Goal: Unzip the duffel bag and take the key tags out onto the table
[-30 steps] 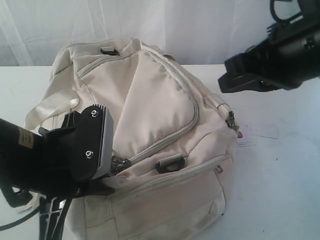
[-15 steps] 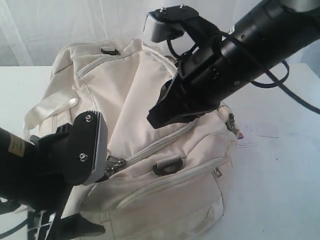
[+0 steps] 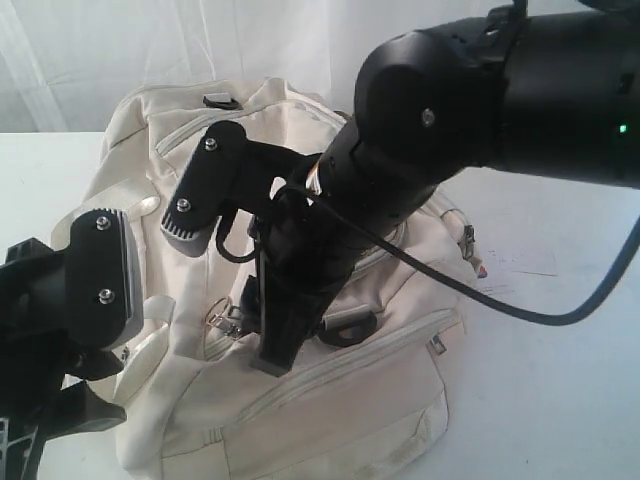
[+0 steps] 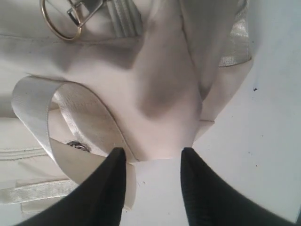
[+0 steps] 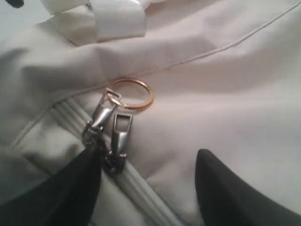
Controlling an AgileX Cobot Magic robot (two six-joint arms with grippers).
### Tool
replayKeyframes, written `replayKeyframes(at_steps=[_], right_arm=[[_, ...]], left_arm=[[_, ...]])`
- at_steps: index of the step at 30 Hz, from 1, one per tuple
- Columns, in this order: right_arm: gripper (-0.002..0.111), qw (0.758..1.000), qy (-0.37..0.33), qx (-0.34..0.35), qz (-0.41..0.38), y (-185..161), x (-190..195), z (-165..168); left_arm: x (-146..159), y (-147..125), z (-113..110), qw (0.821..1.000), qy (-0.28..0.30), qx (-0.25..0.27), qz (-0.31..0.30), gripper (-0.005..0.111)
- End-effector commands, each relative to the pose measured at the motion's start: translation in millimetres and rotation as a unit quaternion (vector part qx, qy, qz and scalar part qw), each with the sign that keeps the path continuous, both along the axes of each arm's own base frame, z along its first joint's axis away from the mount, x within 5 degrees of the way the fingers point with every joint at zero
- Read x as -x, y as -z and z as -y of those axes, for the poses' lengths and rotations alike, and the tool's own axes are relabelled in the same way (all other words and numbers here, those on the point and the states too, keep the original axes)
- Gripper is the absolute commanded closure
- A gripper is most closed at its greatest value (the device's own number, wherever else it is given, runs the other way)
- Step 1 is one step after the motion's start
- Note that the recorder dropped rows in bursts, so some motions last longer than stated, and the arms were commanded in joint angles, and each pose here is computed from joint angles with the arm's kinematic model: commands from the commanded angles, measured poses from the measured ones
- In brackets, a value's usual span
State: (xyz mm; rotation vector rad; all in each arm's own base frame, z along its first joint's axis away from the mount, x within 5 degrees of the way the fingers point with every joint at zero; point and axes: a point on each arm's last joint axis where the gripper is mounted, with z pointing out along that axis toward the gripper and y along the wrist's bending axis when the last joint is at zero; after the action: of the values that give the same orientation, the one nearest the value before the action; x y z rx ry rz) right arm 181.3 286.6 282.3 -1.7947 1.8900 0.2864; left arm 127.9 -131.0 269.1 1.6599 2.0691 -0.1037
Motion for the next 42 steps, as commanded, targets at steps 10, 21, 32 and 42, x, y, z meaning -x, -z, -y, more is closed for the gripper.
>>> replayKeyframes(at_steps=[10, 21, 32, 42], right_arm=[[0.053, 1.0, 0.004, -0.015, 0.004, 5.8, 2.4, -11.9], [0.069, 1.0, -0.016, 0.012, -0.002, 22.3, 9.2, -22.9], [0.091, 1.0, -0.018, 0.016, -0.002, 12.7, 12.9, -16.1], [0.108, 1.0, -0.021, 0.008, 0.013, -3.6, 16.8, -7.3]], left_arm=[[2.0, 3.1, -1.4, 1.0, -0.005, 0.001, -0.006, 0.064], [2.3, 2.8, -1.6, 1.0, -0.005, 0.002, -0.006, 0.064], [2.3, 2.8, -1.6, 1.0, -0.005, 0.002, -0.006, 0.064], [2.3, 2.8, -1.6, 1.0, -0.005, 0.002, -0.006, 0.064]])
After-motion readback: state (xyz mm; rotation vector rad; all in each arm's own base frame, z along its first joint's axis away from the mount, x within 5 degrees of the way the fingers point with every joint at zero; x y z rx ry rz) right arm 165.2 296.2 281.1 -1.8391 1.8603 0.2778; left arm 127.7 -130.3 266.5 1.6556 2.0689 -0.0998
